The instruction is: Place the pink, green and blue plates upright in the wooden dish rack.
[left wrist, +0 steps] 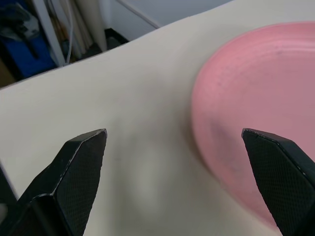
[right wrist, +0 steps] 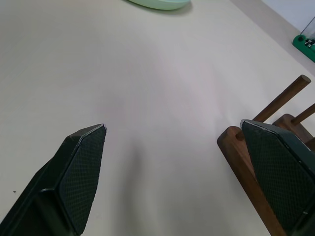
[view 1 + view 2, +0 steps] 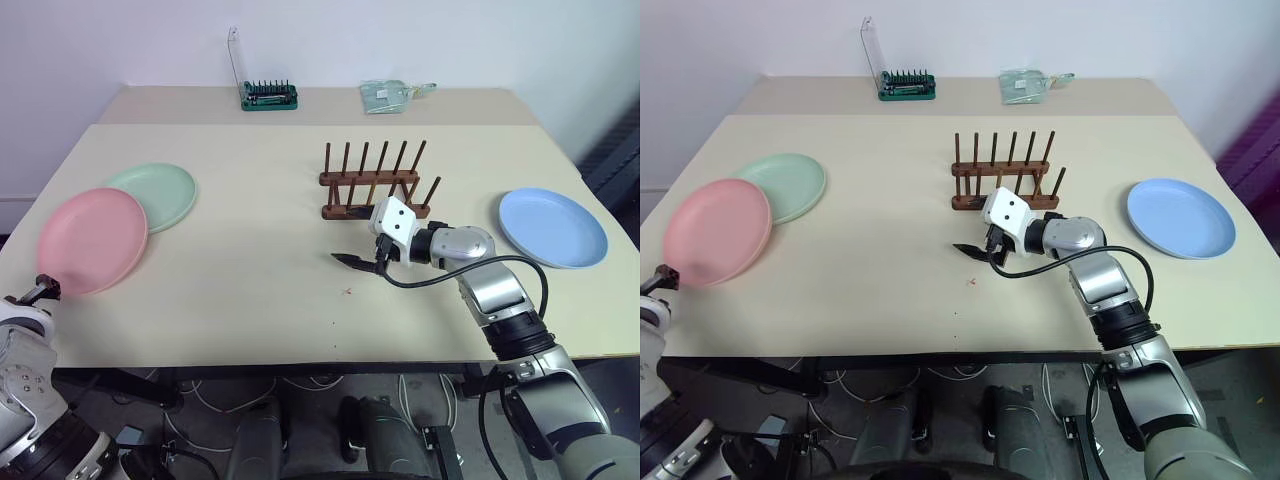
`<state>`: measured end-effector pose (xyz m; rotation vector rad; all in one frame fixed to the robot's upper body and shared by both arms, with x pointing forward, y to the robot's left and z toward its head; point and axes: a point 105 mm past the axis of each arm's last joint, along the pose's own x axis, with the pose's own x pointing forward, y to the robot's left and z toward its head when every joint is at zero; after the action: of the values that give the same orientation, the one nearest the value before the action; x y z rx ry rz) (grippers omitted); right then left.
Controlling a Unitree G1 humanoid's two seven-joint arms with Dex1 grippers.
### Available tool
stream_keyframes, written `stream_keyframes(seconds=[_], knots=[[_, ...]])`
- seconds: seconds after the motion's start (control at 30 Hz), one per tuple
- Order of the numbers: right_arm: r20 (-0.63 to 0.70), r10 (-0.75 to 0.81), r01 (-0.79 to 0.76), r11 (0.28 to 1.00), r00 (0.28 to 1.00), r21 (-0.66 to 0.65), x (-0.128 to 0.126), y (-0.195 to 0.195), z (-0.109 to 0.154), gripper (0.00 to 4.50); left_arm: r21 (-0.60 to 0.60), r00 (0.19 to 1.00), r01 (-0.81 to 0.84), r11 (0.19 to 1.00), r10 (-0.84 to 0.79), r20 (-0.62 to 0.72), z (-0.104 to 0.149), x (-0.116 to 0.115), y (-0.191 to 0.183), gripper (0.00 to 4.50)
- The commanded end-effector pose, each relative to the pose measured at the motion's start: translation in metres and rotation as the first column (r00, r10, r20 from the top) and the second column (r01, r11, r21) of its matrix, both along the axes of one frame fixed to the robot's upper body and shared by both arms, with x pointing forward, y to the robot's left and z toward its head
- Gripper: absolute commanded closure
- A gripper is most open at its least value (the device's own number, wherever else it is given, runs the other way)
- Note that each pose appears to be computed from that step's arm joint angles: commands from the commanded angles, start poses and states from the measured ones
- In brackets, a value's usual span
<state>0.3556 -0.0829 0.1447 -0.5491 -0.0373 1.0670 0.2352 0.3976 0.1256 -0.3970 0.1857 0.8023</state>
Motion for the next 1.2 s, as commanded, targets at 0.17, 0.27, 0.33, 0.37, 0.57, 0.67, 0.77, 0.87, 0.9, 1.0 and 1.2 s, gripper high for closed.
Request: stream_keyframes(seconds=[0.17,0.27,0.33,0.37,0.57,0.67,0.77,0.87,0.9,1.0,1.2], knots=[[0.049,-0.034,0.033,0.999,0.998,0.022,-0.002,-0.005,0.006,0.00,-0.173,0.999,-0.015,0.985,0.020,0.028,-0.012,0.013,0.006,0.87],[0.052,-0.052,0.051,0.998,0.997,0.026,-0.003,-0.008,0.005,0.00,-0.206,0.998,0.007,0.979,0.006,0.064,-0.012,0.022,0.002,2.37],[0.053,-0.056,0.054,0.998,0.997,0.027,-0.004,-0.008,0.004,0.00,-0.203,0.997,0.020,0.979,-0.003,0.081,-0.010,0.027,0.000,3.41],[0.054,-0.058,0.057,0.998,0.997,0.027,-0.005,-0.008,0.004,0.00,-0.204,0.997,0.018,0.979,-0.002,0.079,-0.010,0.028,-0.001,3.92],[0.056,-0.069,0.068,0.997,0.996,0.026,-0.008,-0.011,0.003,0.00,-0.198,0.999,0.003,0.980,0.005,0.038,-0.017,0.028,-0.004,4.46],[0.062,-0.067,0.066,0.998,0.996,0.018,-0.008,-0.014,0.004,0.00,-0.164,0.991,0.027,0.986,-0.005,0.136,0.000,0.034,-0.008,4.46],[0.077,-0.061,0.060,0.998,0.995,0.011,-0.007,-0.017,0.010,0.00,-0.084,0.955,0.092,0.992,-0.064,0.290,0.034,0.045,-0.018,4.46],[0.031,0.008,-0.009,0.999,0.999,0.042,-0.014,-0.010,0.021,0.00,0.015,0.913,0.143,0.990,-0.138,0.383,0.069,0.055,-0.033,4.46],[0.020,0.028,-0.029,0.998,0.999,0.052,-0.017,-0.008,0.025,0.00,0.042,0.905,0.154,0.987,-0.158,0.396,0.077,0.058,-0.037,4.46],[0.145,0.057,-0.065,0.997,0.988,0.047,-0.017,0.006,0.049,0.00,0.179,0.868,0.245,0.953,-0.297,0.398,0.111,0.078,-0.067,4.46],[0.467,0.082,-0.076,0.997,0.880,-0.033,-0.011,0.040,0.091,0.00,0.370,0.756,0.394,0.841,-0.526,0.391,0.167,0.119,-0.148,4.46]])
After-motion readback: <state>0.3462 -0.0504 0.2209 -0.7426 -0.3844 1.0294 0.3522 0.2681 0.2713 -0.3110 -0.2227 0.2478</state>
